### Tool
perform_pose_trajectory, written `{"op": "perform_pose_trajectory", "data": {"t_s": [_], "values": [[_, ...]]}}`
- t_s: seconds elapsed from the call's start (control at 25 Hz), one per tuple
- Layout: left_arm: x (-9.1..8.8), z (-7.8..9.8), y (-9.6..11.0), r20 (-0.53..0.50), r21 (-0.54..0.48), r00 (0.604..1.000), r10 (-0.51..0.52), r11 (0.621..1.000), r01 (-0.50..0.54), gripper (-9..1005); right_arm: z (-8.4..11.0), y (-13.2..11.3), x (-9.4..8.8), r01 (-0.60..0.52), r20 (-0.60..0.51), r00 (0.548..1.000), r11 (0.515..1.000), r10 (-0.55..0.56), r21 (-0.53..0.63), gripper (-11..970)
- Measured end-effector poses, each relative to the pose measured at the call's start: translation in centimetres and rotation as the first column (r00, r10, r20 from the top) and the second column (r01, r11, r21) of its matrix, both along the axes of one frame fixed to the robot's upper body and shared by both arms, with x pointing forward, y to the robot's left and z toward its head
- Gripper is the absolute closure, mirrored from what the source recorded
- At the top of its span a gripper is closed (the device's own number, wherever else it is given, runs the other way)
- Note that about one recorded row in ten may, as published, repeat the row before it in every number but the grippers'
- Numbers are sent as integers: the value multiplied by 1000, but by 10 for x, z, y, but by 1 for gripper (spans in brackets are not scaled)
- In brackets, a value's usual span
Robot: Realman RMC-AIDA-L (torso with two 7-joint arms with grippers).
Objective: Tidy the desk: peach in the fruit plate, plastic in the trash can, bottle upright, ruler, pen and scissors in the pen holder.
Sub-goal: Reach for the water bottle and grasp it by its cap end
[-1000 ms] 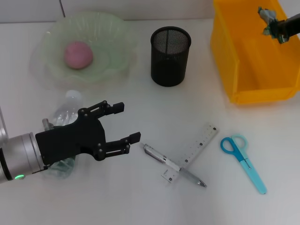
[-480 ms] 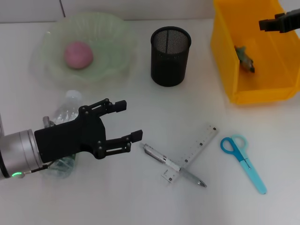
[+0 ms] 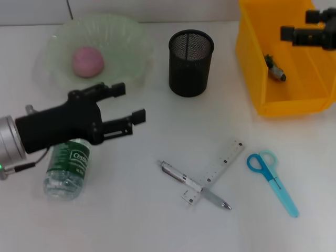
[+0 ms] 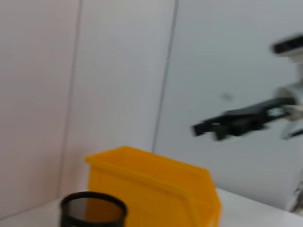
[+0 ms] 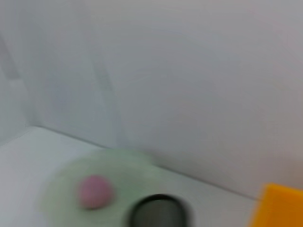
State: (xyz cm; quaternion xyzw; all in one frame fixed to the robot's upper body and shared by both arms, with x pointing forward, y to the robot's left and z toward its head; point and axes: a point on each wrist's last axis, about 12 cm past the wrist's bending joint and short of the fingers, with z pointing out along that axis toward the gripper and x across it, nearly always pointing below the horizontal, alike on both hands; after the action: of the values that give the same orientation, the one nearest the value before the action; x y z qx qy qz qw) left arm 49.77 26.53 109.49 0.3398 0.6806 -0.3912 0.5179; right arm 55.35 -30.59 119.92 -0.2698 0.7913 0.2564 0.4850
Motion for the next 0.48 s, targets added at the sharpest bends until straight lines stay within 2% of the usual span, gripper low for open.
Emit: {"op": "perform_pose_trajectory", "data": {"t_s": [0.04,0.08,0.12,0.16,0.2,0.24,0.28,0.32,0.36,0.4,0.44,0.48], "values": [[1,8,1,-15,28,1000,27,999,-26,167,-6,-1,-9,-43,12,999,999,43,25,219],[1,25,2,-15,87,998,67,994,-65,167,-20,-4,-24,-100,33,995,993,99,60,203],[1,25,2,-15,87,998,67,994,-65,167,-20,-4,-24,-100,33,995,993,99,60,186],[-1,44,2,-34,153,992,124,981,-117,167,-31,-6,-31,-129,49,991,989,126,70,170],[-1,44,2,-34,153,992,124,981,-117,167,-42,-8,-36,-145,54,989,986,141,82,153],[-2,54,1,-49,181,988,147,974,-136,167,-53,-9,-41,-157,58,987,984,152,88,146],[-4,69,-1,-86,239,978,192,956,-167,168,-73,-10,-47,-167,54,985,980,162,112,139],[-4,69,-1,-86,239,978,192,956,-167,168,-73,-10,-47,-167,54,985,980,162,112,131],[-5,75,-2,-111,271,969,221,945,-184,168,-81,-10,-50,-175,51,984,977,170,124,124],[-4,86,-8,-172,320,944,281,922,-217,168,-94,-9,-55,-189,51,982,972,184,138,117],[-4,86,-8,-172,320,944,281,922,-217,169,-94,-9,-55,-189,51,982,972,184,138,117],[-1,92,-13,-238,366,911,336,900,-236,169,-104,-7,-59,-203,54,979,969,197,143,117]]}}
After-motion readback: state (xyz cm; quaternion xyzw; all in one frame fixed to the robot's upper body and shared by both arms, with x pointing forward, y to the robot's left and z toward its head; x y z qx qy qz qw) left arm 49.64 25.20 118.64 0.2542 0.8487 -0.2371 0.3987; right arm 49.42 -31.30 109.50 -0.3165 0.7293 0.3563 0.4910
